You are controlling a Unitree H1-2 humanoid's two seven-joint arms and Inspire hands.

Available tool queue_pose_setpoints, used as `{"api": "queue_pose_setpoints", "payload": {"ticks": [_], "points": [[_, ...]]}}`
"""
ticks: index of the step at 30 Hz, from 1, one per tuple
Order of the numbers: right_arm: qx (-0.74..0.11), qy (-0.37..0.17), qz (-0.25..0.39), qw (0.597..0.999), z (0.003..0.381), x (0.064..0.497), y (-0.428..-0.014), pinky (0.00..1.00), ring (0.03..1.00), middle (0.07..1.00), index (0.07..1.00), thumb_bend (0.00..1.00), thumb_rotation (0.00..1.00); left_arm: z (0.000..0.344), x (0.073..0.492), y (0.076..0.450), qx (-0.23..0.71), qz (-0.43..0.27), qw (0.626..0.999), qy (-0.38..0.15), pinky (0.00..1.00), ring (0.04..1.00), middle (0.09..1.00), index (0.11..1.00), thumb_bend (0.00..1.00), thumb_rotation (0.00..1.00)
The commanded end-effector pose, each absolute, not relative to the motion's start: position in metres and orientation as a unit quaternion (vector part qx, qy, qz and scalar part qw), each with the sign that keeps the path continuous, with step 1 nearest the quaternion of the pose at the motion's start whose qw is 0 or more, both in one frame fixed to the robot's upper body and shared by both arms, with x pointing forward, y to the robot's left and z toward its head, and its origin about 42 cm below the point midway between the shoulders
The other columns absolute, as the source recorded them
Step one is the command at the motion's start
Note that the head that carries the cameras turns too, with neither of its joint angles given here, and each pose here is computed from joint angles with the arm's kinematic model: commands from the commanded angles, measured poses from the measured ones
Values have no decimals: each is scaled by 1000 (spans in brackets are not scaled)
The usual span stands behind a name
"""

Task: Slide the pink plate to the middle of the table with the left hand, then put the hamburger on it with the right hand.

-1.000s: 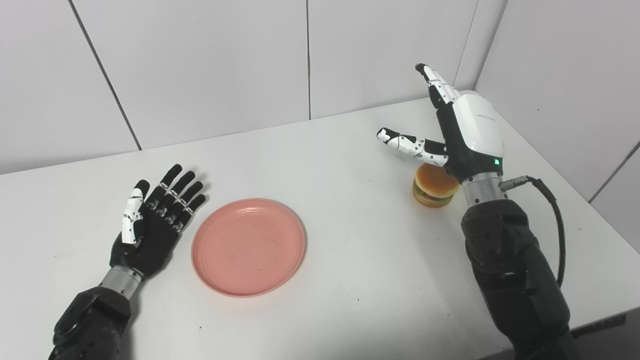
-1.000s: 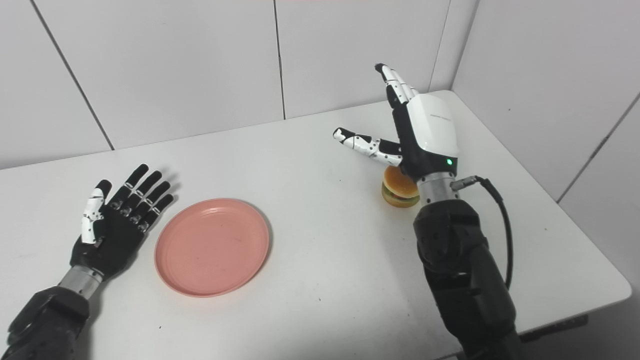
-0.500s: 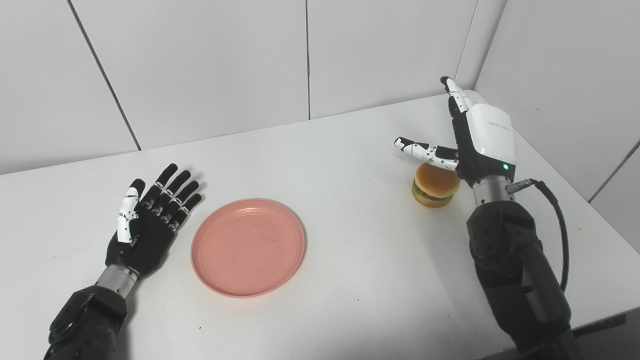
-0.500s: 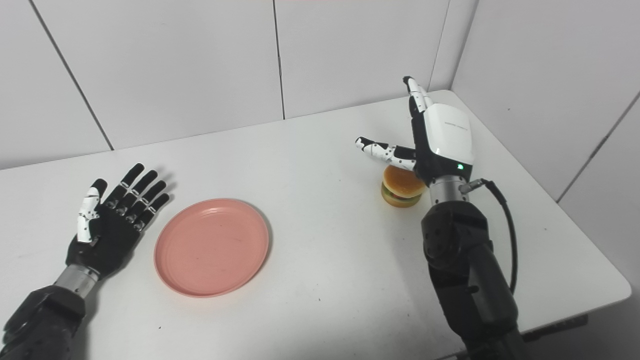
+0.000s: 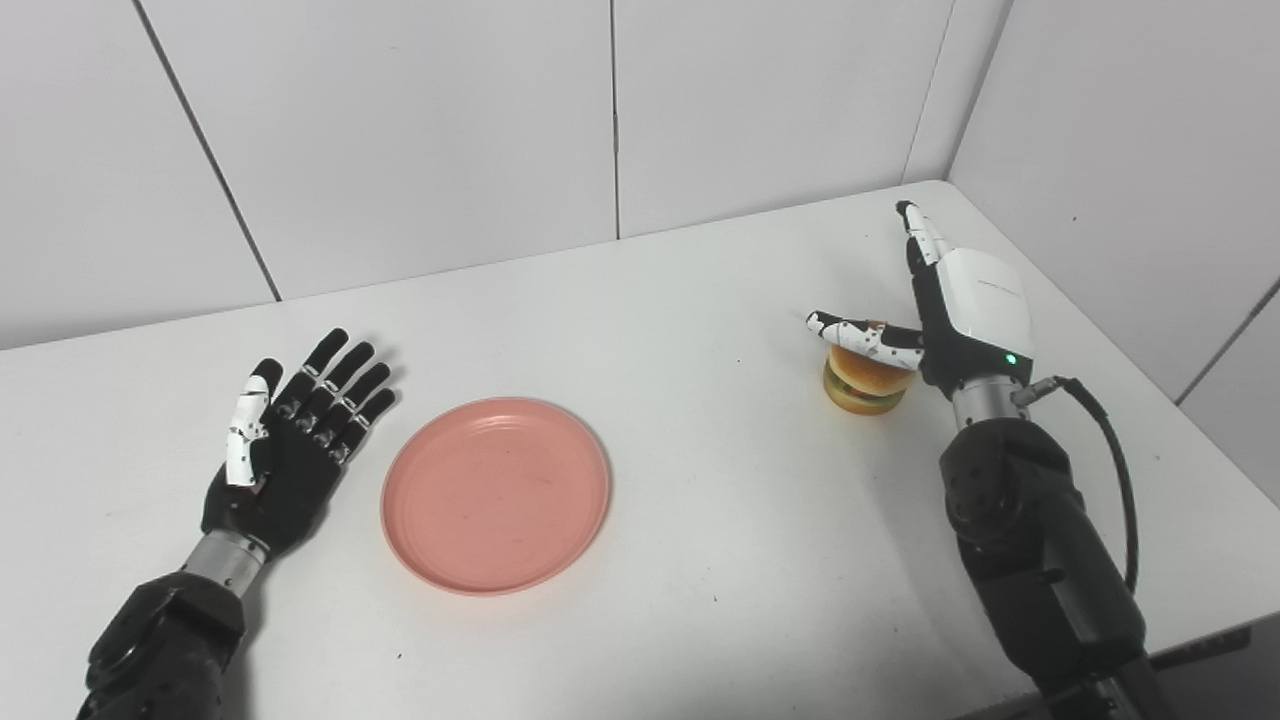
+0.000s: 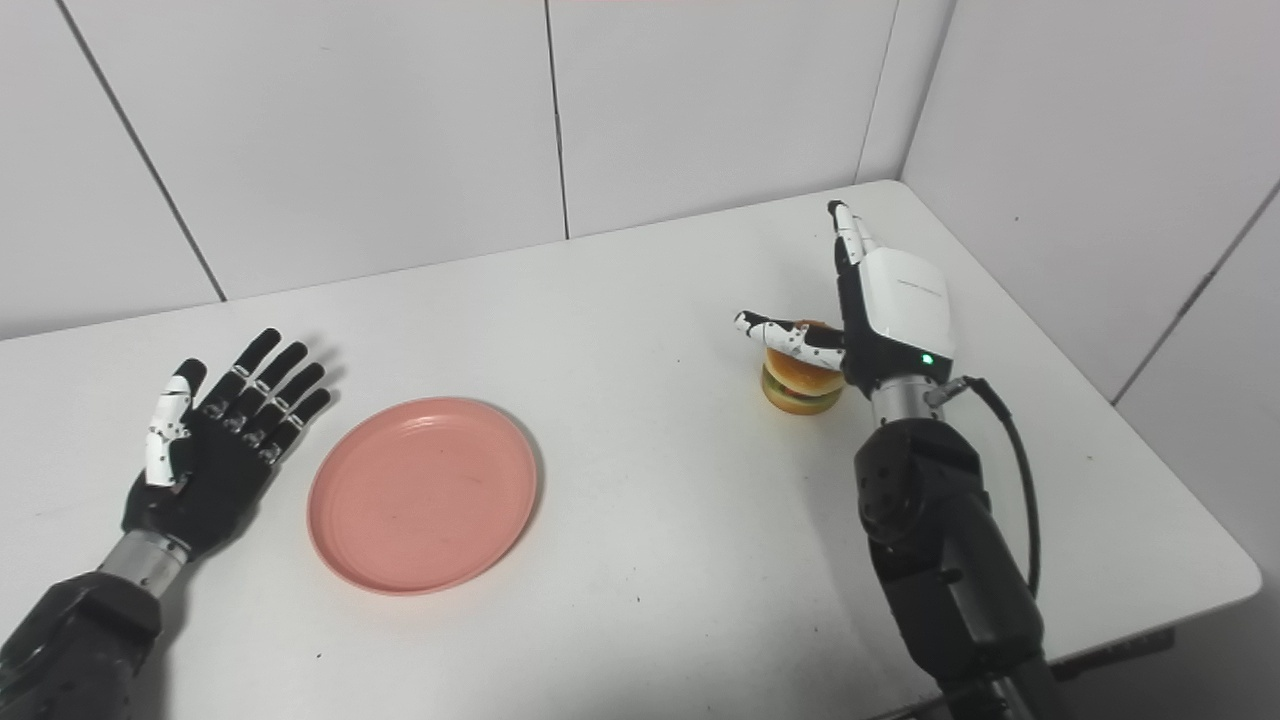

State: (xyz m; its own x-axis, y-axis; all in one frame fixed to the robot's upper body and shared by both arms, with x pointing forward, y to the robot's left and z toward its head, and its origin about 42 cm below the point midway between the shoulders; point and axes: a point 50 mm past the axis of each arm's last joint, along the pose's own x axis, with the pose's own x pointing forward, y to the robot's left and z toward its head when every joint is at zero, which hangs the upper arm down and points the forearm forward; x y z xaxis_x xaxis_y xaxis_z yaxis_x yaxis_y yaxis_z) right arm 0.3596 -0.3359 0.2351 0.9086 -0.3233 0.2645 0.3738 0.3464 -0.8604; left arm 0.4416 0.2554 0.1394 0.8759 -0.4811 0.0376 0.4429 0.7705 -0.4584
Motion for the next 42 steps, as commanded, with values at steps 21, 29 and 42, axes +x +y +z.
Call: {"api": "queue_pose_setpoints", "payload": {"ticks": [21, 29, 42], "points": [[-531, 30, -174, 829, 238, 369, -330, 763, 928, 985, 1000, 1000, 722, 85, 409, 278, -215, -182, 945, 166, 934, 908, 908, 902, 369, 1000], [-554, 40, -164, 815, 237, 370, -330, 807, 928, 979, 1000, 1000, 706, 86, 408, 278, -214, -183, 945, 165, 932, 904, 900, 894, 372, 1000], [-570, 42, -164, 804, 241, 369, -334, 739, 854, 918, 946, 982, 546, 88, 407, 278, -213, -190, 945, 161, 928, 907, 909, 903, 376, 1000]]}}
